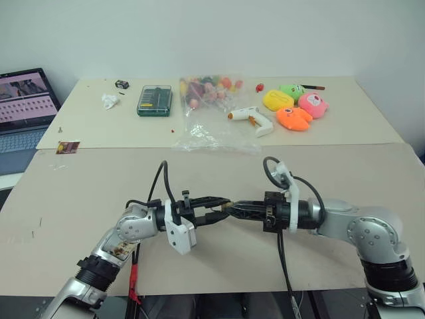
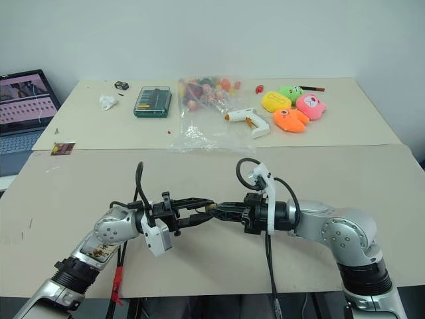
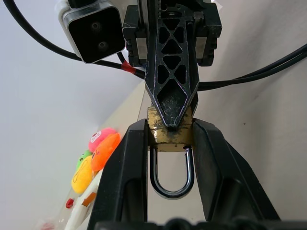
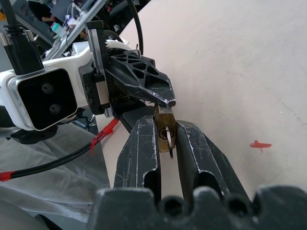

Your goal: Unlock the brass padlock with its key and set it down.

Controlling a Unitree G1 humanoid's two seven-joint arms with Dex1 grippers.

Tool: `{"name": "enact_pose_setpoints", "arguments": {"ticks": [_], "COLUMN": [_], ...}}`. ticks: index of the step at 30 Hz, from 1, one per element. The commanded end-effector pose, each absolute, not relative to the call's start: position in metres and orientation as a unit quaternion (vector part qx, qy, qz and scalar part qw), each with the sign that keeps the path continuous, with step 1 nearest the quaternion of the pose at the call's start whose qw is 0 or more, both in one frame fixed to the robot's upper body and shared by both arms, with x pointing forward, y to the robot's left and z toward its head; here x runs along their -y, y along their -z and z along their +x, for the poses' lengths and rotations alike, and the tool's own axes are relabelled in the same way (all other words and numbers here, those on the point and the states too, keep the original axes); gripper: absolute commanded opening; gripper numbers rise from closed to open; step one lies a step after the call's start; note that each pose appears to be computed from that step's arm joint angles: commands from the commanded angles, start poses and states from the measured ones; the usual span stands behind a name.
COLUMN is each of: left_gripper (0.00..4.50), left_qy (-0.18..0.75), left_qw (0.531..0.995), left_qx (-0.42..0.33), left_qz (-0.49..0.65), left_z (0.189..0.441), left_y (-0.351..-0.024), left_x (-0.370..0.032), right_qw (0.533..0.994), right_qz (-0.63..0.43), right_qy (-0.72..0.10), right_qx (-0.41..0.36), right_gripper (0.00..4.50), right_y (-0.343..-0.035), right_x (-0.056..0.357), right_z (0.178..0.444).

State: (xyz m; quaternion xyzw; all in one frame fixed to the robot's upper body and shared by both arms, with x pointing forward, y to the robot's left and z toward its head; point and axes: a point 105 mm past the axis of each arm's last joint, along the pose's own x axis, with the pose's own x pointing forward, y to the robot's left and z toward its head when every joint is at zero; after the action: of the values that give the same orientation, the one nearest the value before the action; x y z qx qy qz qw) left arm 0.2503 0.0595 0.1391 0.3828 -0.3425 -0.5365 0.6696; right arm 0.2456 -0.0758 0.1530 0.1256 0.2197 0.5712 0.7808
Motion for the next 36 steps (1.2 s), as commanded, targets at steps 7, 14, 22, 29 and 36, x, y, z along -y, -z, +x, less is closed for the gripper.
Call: {"name": "enact_pose_setpoints", "arguments": {"ticks": [7,14,22,29,36], "left_gripper": [0.82,2.08,4.48,4.48,3.79], "left_qy": [0.512,0.511,0.515,0.51,0.536], "left_qw": [0.678,0.692,0.709,0.836,0.839], "left_qx": [0.371,0.357,0.328,0.134,0.064], "left_qz": [0.375,0.364,0.353,0.152,0.074], "left_z": [0.252,0.253,0.257,0.293,0.291], "left_y": [-0.16,-0.158,-0.151,-0.136,-0.132], "left_x": [-0.064,-0.069,-0.074,-0.106,-0.106], "right_qw": [0.786,0.791,0.79,0.786,0.778], "right_qz": [0.114,0.112,0.112,0.103,0.098], "right_qy": [-0.571,-0.567,-0.568,-0.577,-0.593], "right_qx": [-0.208,-0.204,-0.202,-0.196,-0.184], "right_gripper": [0.11,0.11,0.11,0.11,0.11], "right_y": [-0.159,-0.16,-0.161,-0.167,-0.175], "right_x": [0.075,0.077,0.079,0.085,0.089], "right_z": [0.248,0.253,0.252,0.249,0.245]}}
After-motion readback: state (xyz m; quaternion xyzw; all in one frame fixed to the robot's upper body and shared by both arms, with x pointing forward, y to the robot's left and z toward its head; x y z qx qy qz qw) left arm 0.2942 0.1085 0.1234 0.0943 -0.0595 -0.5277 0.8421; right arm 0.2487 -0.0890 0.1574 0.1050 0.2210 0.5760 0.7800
